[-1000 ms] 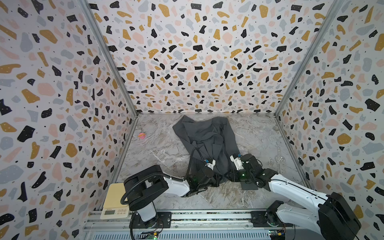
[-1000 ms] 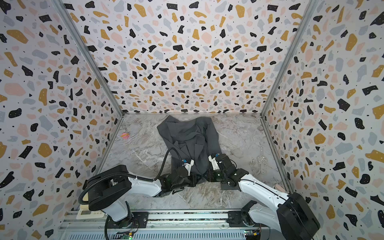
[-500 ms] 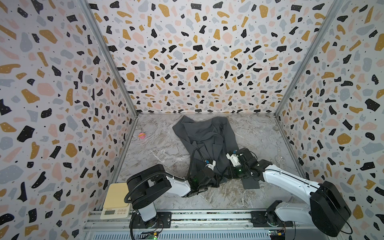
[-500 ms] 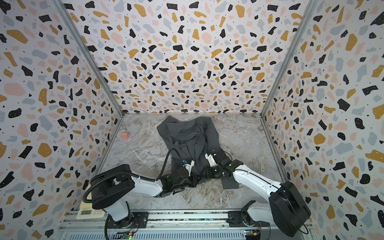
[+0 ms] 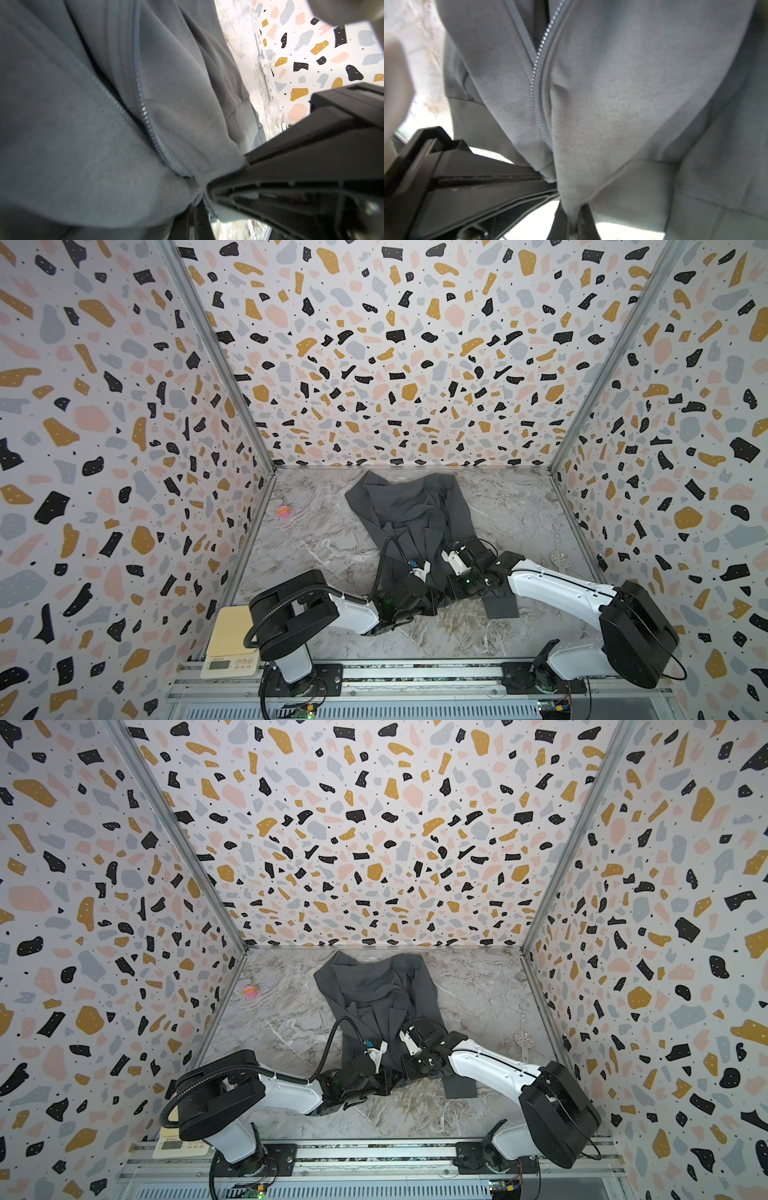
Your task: Zip up the jacket
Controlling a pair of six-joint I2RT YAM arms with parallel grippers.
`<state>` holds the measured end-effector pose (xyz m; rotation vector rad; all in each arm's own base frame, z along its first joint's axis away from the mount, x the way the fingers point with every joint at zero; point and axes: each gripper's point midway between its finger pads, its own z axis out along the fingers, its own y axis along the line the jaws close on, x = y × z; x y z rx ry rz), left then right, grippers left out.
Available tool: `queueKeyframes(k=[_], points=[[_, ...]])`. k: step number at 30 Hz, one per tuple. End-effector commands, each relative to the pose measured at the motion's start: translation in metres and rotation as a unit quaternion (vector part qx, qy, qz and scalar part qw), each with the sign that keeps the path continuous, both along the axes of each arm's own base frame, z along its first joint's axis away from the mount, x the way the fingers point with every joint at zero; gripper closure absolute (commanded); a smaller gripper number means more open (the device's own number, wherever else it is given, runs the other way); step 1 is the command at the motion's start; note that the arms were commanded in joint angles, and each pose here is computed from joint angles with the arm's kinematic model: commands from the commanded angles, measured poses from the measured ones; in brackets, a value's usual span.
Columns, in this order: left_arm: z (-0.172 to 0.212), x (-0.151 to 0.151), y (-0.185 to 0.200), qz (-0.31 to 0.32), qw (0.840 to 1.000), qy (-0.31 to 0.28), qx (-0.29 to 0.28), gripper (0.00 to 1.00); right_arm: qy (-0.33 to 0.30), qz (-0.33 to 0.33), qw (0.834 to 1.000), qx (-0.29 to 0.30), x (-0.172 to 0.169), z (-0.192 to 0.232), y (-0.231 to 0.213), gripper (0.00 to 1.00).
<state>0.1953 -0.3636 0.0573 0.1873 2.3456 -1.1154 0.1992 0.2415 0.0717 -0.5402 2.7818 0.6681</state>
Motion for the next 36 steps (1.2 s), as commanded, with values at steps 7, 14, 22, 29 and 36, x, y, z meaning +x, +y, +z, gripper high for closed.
queueKeyframes(k=[7, 14, 22, 29, 36], points=[[0.047, -0.001, 0.028, 0.001, 0.994, -0.095, -0.046, 1.00, -0.052, 0.009, 0.987, 0.152, 0.004, 0.044, 0.016, 1.00], [0.074, -0.001, 0.065, 0.028, 0.985, -0.155, -0.070, 1.00, -0.100, -0.002, 0.972, 0.211, 0.020, 0.070, 0.017, 1.00], [0.119, -0.010, 0.084, 0.041, 0.965, -0.191, -0.177, 1.00, -0.136, 0.046, 0.932, 0.333, 0.016, 0.127, 0.038, 1.00], [0.139, -0.011, 0.109, 0.074, 0.944, -0.217, -0.236, 1.00, -0.172, 0.102, 0.894, 0.401, -0.004, 0.141, 0.043, 1.00], [0.155, -0.011, 0.111, 0.068, 0.936, -0.251, -0.236, 1.00, -0.150, 0.145, 0.888, 0.410, -0.008, 0.122, 0.055, 1.00]])
